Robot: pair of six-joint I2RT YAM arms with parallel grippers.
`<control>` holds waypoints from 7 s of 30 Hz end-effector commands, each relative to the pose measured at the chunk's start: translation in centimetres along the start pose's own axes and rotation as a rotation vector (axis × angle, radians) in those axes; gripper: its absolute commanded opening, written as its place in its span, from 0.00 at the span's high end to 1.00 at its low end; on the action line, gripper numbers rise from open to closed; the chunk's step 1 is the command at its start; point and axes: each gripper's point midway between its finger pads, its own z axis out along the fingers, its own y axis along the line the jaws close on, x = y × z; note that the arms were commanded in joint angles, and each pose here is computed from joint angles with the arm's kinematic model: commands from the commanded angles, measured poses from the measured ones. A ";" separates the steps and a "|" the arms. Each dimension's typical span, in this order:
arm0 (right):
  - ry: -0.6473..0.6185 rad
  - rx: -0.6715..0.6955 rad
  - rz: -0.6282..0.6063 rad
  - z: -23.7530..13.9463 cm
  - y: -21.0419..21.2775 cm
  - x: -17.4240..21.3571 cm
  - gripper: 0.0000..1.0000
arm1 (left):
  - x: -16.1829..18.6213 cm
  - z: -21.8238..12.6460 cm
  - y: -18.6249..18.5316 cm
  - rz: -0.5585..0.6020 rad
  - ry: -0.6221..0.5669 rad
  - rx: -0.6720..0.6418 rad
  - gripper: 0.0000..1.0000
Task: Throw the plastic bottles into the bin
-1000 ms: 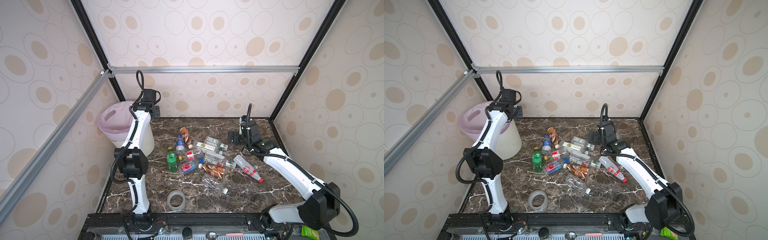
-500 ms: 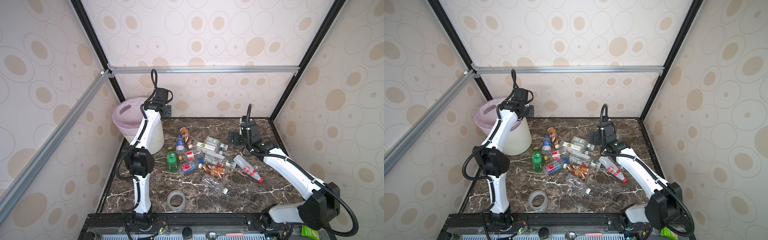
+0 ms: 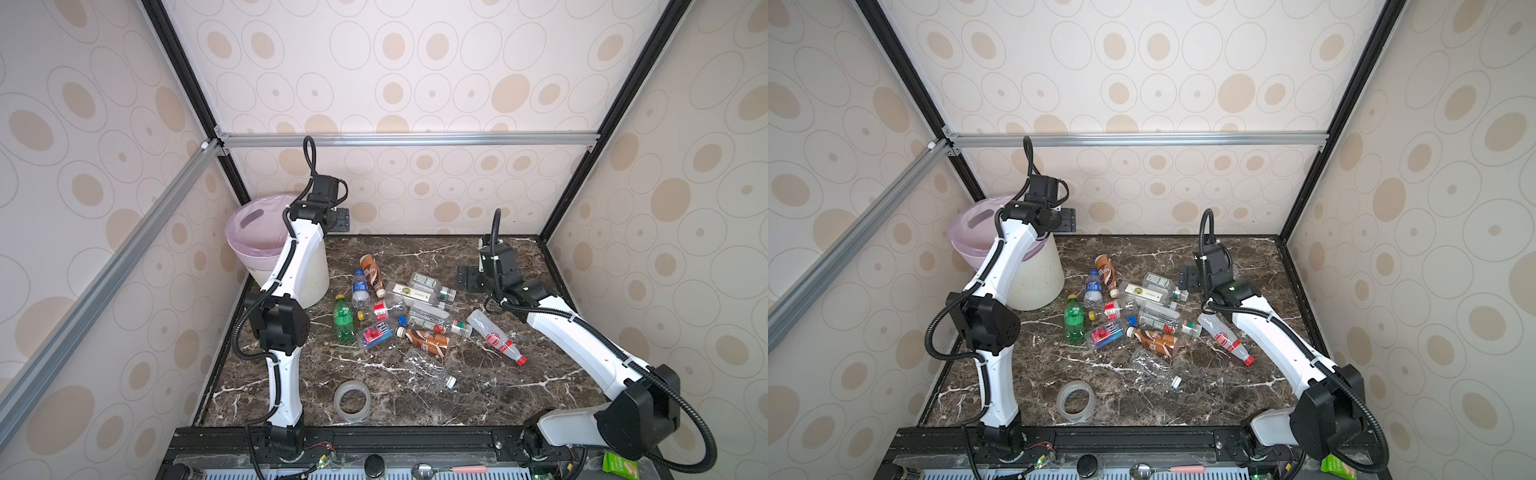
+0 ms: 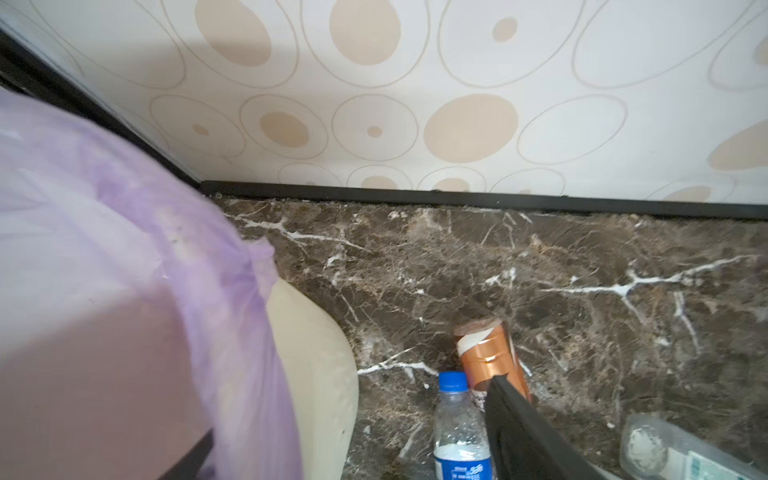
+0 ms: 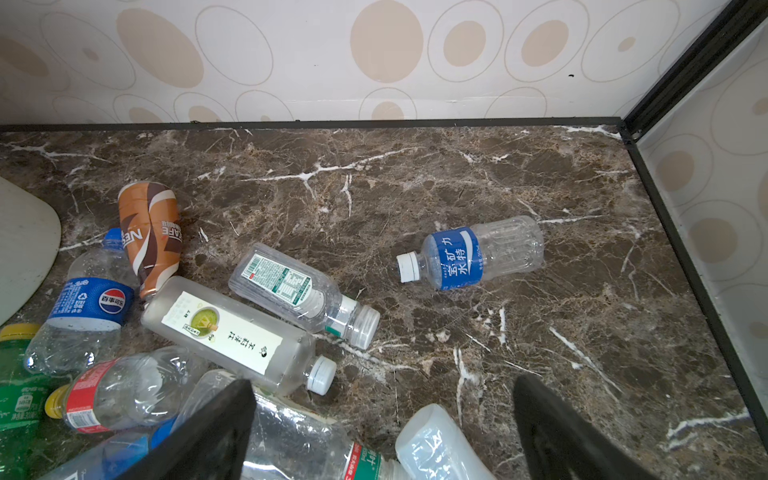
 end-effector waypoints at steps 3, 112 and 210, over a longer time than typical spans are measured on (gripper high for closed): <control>0.036 0.006 -0.028 -0.8 -0.4 1.0 0.00 | -4.5 -5.9 -1.2 0.015 -0.184 0.040 0.01; -0.031 -0.516 -0.138 -3.4 14.7 0.0 0.56 | 8.7 -16.6 -22.5 -0.309 -0.114 1.017 0.08; -0.317 -0.785 -0.237 -14.2 22.3 -7.1 0.00 | -10.8 -20.6 10.0 0.009 -0.693 -0.535 0.01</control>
